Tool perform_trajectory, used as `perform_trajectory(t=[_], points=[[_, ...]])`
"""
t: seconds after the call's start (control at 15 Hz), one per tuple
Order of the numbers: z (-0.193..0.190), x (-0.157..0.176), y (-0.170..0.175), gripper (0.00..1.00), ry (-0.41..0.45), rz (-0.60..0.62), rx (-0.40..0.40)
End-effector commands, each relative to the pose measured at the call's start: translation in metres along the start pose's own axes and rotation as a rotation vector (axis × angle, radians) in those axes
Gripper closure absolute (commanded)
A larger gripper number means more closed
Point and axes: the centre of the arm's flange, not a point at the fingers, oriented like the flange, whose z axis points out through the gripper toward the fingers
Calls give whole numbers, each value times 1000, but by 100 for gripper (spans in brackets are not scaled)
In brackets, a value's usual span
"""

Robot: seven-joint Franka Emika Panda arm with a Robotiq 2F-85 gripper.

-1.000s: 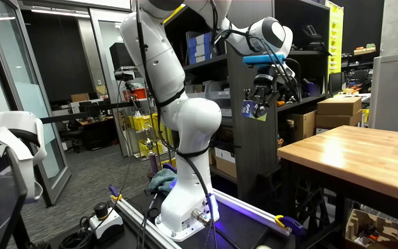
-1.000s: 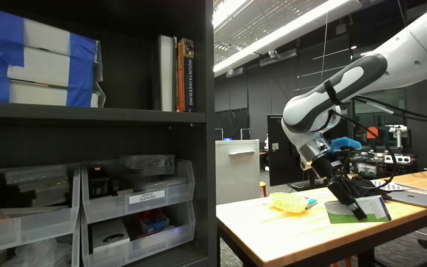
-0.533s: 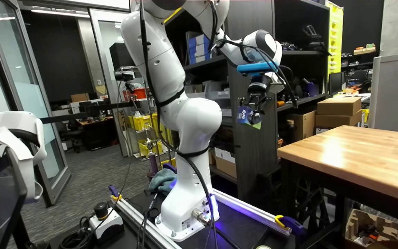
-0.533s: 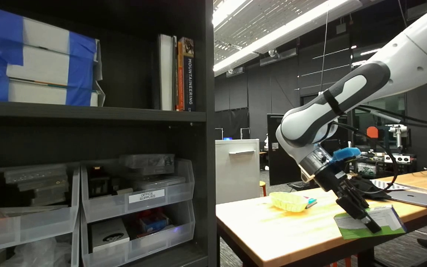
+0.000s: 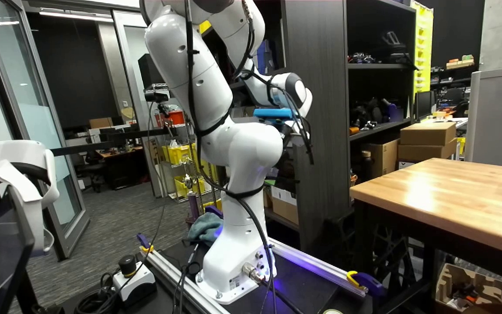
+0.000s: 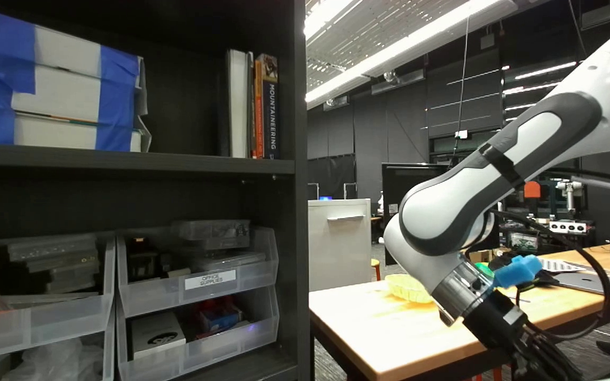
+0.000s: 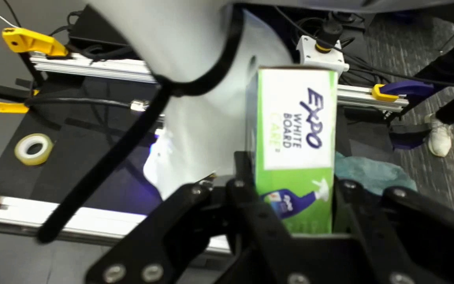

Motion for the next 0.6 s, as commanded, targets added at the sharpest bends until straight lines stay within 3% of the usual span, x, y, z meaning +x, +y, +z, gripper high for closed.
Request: perform_trajectory(t=[0.0, 0.27, 0.53], points=[[34, -6, -77, 87, 33, -10, 40], [18, -7, -123, 87, 77, -60, 215], [6, -2, -130, 87, 166, -82, 363]])
